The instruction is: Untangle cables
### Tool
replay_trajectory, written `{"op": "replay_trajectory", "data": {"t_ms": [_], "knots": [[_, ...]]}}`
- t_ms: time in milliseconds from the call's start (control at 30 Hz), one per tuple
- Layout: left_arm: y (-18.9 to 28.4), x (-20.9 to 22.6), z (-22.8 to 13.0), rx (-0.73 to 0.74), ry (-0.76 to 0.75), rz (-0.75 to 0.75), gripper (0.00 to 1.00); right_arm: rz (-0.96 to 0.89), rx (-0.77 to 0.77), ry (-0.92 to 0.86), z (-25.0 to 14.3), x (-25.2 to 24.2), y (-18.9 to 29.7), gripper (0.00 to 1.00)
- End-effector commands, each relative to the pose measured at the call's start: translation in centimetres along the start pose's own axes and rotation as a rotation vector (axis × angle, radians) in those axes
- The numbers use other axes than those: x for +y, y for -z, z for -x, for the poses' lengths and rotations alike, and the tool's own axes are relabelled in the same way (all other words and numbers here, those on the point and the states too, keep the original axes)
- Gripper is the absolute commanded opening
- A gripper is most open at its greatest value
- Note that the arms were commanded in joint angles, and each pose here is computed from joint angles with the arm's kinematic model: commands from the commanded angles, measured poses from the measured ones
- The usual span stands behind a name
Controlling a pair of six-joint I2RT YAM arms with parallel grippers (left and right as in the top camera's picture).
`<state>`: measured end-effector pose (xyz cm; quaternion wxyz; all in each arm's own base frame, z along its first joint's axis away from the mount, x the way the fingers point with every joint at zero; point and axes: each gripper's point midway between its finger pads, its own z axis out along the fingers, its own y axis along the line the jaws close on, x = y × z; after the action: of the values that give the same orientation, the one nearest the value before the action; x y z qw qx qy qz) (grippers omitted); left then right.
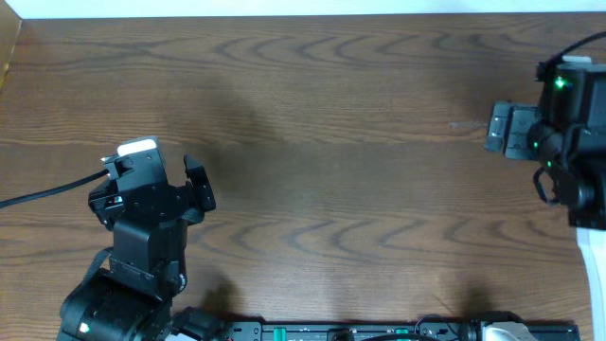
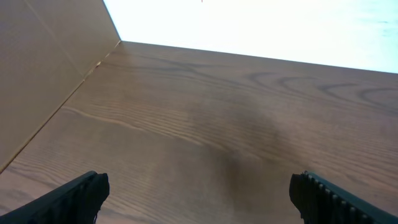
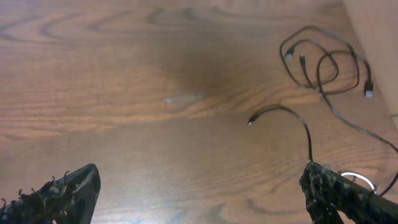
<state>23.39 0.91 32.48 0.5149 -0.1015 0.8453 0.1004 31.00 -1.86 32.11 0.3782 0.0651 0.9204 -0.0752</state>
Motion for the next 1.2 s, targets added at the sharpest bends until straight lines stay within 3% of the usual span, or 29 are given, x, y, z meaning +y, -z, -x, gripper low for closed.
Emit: {"op": "replay_trajectory", "data": {"t_ms": [0,267,367,633,800,1033,1167], "knots": [[0.4,0.4,0.7,-0.022,0.026,0.009,0.98,0.016,-0.013,0.014,0.2,0.2,-0.2,0.99],[0.6,-1.3,1.5,-0.045,0.020,-0.088,0.98,0.043,-0.065,0.003,-0.3,0.9,-1.8,0.99],[0.7,-1.8,2.0,-0.067,-0.053,-0.115,0.98,0.082,-0.104,0.001,-0.4,1.6,-2.1,0.99],[1.3,-2.1,2.4,-0.098,-0.137,-0.147,0.98,0.117,-0.200,0.013,-0.2,1.2,1.6,0.99],[2.2,-4.8,1.7,-0.088,-0.204,-0.324,0.98,0.036,-0.183,-0.009,-2.6,-0.7,2.5,0.99],[2.4,-7.4,1.6,-0.107,-0.203,-0.454,0.98,-0.135,-0.119,-0.192,-6.8,-3.6,0.5,0.99],[1.9,-8.0,0.6,-0.080,-0.215,-0.474,0.98,-0.142,-0.076,-0.244,-8.4,-3.4,-0.9,0.99]]}}
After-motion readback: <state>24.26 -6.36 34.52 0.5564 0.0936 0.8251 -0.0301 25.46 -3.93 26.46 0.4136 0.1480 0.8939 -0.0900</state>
